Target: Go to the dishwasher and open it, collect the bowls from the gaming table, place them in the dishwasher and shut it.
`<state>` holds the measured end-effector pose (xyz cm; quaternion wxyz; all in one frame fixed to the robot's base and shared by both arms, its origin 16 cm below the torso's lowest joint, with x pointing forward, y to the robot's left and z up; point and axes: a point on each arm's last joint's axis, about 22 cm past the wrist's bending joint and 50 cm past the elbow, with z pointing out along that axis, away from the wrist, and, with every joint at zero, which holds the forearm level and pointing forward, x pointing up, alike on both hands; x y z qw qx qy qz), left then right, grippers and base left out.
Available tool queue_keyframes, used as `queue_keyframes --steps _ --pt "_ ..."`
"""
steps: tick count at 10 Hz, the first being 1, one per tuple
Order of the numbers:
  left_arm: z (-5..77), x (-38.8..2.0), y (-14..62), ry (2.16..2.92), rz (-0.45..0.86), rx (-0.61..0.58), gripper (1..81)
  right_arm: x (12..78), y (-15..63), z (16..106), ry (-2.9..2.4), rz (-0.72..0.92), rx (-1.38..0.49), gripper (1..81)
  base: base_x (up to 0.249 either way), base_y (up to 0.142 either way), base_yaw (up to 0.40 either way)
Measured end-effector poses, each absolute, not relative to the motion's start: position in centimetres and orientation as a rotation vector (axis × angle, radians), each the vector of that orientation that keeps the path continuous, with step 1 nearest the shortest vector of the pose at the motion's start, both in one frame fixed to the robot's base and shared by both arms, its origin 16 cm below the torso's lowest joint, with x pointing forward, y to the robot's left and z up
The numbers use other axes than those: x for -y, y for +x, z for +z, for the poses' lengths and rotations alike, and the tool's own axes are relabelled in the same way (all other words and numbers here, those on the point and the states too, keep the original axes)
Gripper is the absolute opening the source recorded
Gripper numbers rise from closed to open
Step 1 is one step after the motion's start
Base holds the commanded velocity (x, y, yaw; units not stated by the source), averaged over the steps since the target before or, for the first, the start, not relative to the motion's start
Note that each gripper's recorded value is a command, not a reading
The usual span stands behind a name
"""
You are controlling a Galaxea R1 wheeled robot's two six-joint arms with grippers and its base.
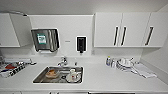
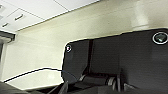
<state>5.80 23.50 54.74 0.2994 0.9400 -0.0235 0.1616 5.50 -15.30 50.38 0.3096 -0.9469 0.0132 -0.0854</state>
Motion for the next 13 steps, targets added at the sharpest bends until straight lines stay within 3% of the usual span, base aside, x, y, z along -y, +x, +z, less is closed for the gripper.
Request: queue_keyframes --steps 3,6,10,13 --pt "57.6 -27.0 8.0 2.490 0.448 0.032 81.1 19.3 8.0 51.7 -2.508 -0.200 -0.065 81.1 0.000 0.000 0.000" --pt "61.4 -29.2 11.8 2.459 0.525 0.039 81.1 18.5 11.7 53.5 -2.458 -0.244 -0.065 81.1 0.000 0.000 0.000" --pt "68.2 -30.8 20.6 2.392 0.657 0.102 81.1 18.9 17.3 54.0 -2.444 -0.332 -0.061 81.1 0.000 0.000 0.000" --pt "72.0 -29.5 24.2 2.345 0.620 0.149 81.1 19.5 19.7 54.3 -2.430 -0.331 -0.076 81.1 0.000 0.000 0.000"
